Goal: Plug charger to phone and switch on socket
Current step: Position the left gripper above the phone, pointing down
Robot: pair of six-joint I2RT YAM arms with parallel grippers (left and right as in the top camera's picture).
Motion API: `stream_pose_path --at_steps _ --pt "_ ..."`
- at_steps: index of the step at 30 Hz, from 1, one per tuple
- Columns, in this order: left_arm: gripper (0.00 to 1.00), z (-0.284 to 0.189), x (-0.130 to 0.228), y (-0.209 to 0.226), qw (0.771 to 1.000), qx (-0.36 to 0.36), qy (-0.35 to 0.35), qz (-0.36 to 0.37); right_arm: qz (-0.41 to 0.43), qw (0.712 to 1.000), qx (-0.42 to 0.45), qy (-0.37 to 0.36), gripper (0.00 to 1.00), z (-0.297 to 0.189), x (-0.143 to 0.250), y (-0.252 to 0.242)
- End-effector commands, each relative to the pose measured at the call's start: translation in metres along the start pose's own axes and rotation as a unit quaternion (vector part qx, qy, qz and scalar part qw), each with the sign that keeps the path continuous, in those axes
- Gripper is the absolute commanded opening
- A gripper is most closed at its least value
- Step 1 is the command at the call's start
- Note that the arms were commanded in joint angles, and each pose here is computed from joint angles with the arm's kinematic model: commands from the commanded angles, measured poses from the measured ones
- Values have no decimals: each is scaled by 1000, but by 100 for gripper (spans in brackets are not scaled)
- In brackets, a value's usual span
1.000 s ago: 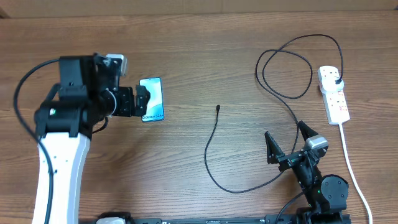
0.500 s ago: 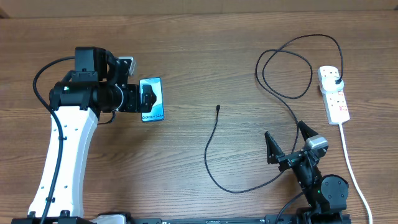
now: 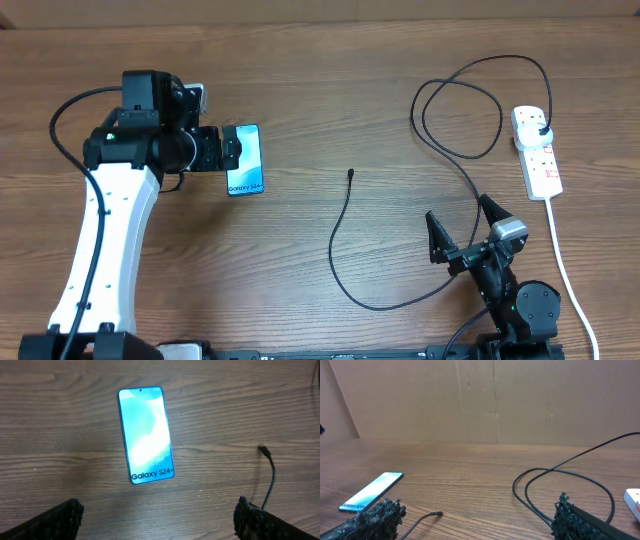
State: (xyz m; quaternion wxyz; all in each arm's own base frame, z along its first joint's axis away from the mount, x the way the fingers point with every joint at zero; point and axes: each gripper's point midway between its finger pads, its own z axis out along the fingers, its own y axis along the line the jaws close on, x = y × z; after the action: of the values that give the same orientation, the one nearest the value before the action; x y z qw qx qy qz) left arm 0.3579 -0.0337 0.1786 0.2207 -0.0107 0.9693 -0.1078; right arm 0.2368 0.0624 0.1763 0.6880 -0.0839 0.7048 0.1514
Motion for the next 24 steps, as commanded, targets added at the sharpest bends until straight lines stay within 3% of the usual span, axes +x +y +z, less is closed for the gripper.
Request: stream_pose_path --at_steps 1,13,24 --pt "97 12 -3 7 1000 -7 14 -15 3 1000 0 -2 100 0 1 0" --pt "99 46 1 14 999 -10 48 -23 3 1000 0 -2 100 0 2 0" --pt "100 51 -7 15 999 -9 35 -20 3 1000 0 -2 100 0 2 0"
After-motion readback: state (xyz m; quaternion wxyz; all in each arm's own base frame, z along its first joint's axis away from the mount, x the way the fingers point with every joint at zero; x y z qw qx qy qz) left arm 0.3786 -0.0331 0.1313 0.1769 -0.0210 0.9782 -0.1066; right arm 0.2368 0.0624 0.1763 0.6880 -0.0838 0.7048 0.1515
